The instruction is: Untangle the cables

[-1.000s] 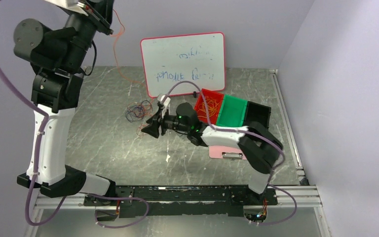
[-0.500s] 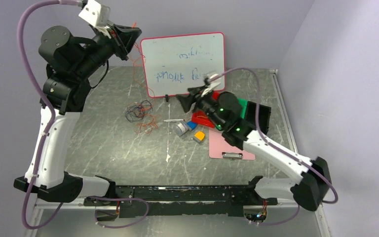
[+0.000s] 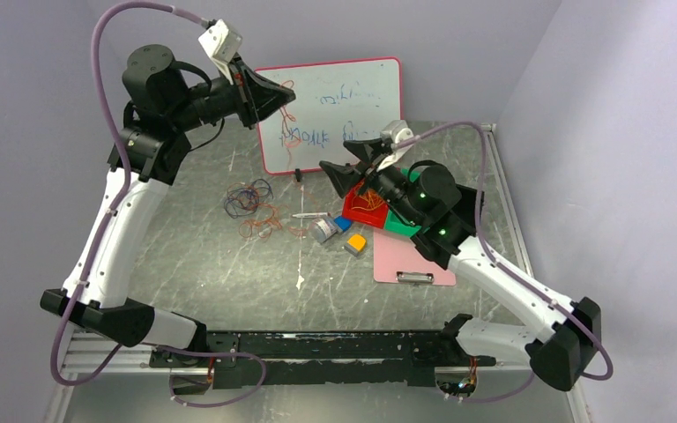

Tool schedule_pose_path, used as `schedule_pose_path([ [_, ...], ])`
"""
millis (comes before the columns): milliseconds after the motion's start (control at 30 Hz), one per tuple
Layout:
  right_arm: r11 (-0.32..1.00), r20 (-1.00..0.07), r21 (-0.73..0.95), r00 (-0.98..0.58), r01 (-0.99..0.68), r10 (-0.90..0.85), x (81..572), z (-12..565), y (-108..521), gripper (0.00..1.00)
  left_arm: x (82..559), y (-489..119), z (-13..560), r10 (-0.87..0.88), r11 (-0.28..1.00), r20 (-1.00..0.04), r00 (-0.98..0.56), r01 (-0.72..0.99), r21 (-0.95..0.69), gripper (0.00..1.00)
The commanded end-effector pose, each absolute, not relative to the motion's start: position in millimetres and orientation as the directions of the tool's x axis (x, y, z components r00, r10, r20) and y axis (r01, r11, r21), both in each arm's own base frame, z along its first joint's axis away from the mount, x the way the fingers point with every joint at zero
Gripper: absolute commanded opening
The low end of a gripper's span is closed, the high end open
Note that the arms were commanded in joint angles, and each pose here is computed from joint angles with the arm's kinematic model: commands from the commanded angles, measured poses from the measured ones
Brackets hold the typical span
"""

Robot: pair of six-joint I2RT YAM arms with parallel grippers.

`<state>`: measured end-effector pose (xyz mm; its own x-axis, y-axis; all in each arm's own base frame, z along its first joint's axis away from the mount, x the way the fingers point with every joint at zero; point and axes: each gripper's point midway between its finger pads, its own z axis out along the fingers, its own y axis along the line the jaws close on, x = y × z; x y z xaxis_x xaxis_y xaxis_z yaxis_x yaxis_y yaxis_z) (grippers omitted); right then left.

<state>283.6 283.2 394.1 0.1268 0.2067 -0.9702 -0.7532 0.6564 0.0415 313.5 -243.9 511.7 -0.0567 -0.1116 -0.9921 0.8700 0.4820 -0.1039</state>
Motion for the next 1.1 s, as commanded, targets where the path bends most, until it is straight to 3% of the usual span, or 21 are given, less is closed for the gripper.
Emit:
schedule_pose_path([
  [0,0.585,-0.941,-0.029,0.22,-0.81,0.258,280.0,426.8,301.3,0.72,290.8,-258.1,513.4,-0.136,0.316,-0.986,-0.094,0.939,-0.133,0.07],
  [300,0.527,-0.945,-0.057,0.217,-0.848,0.246,296.9,421.2,333.1,0.71,279.4,-265.4,506.6,-0.135,0.219,-0.981,-0.139,0.962,-0.166,0.07],
  [567,0.551,-0.953,-0.012,0.176,-0.835,0.247,317.1,405.7,343.2,0.38,274.6,-266.0,506.4,-0.132,0.194,-0.981,-0.143,0.967,-0.167,0.07],
  [800,0.569,-0.951,0.013,0.166,-0.822,0.262,316.4,406.5,336.4,0.0,277.9,-265.2,500.3,-0.125,0.215,-0.981,-0.146,0.962,-0.17,0.07],
  [1067,0.619,-0.95,0.012,0.183,-0.785,0.251,309.4,413.7,314.3,0.0,289.1,-264.9,493.9,-0.129,0.253,-0.979,-0.155,0.95,-0.183,0.07],
])
